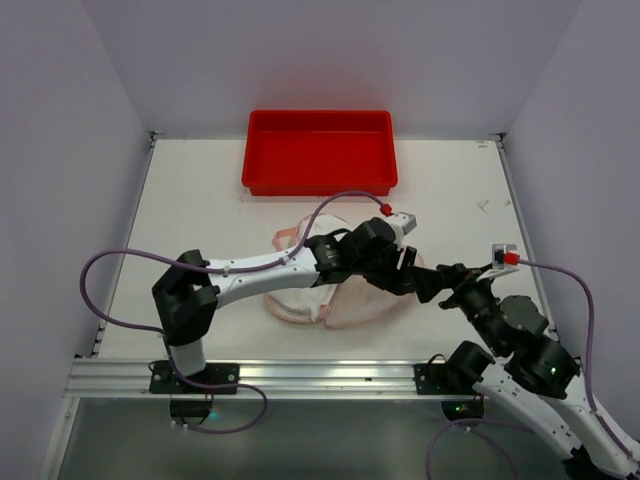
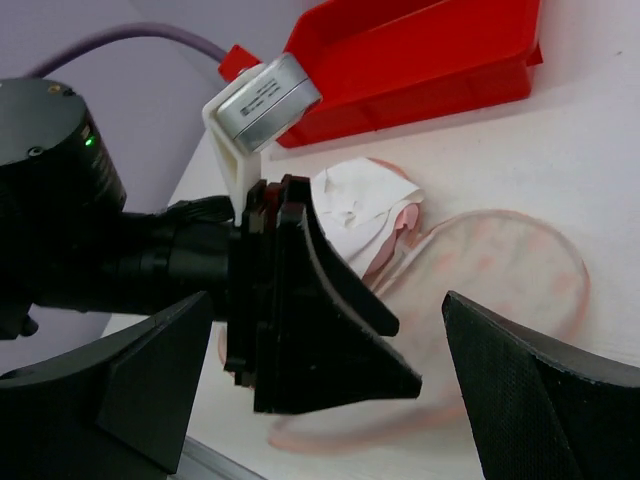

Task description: Unzip the laundry bag and remove the bra

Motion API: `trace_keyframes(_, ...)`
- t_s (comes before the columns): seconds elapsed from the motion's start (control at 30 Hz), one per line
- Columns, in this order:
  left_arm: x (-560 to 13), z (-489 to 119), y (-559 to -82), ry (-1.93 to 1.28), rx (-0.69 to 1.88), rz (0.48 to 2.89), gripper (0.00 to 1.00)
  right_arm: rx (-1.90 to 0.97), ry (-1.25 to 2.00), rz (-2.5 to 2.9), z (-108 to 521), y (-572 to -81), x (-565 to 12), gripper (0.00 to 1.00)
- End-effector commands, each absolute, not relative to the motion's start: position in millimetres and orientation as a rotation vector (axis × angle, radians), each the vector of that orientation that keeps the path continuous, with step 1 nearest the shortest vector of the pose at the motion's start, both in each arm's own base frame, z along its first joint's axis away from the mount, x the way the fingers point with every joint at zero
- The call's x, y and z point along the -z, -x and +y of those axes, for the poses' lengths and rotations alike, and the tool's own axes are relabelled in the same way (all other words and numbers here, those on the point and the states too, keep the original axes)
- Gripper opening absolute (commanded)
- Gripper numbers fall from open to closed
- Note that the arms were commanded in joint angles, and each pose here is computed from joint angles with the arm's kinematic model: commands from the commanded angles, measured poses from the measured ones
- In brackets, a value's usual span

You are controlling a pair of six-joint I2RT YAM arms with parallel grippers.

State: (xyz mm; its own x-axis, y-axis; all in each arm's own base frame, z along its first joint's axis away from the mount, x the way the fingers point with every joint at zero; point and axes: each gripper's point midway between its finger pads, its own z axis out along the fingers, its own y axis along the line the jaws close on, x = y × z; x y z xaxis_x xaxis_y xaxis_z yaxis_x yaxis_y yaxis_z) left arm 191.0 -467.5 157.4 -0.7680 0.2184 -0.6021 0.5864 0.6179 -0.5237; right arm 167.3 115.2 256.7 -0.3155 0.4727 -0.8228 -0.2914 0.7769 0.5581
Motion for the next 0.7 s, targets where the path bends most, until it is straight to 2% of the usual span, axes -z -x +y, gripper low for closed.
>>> trace_keyframes(0.0,-219,-472,-212,-0.538,1.0,2.206,0.7,-0.68,-0.25,1.7,90,-172,-253,0.99)
trace_keyframes(0.13,-230,-446,-225,-0.483,0.871,2.189,0.82,-0.679,-0.256,1.677,85,-170,-255,0.99)
trace_keyframes(0.23,-219,-403,-248,-0.386,0.728,2.236,0.83,-0.683,-0.209,1.721,97,-172,-250,0.99)
trace_keyframes(0.4,-163,-324,-265,-0.257,0.495,2.384,0.82,-0.667,-0.138,1.886,128,-181,-219,0.99)
trace_keyframes(0.6,-123,-304,-262,-0.267,0.339,2.462,0.72,-0.677,-0.117,2.029,162,-195,-178,0.99)
trace_keyframes(0.67,-111,-308,-266,-0.279,0.3,2.486,0.72,-0.66,-0.12,2.071,168,-199,-164,0.99)
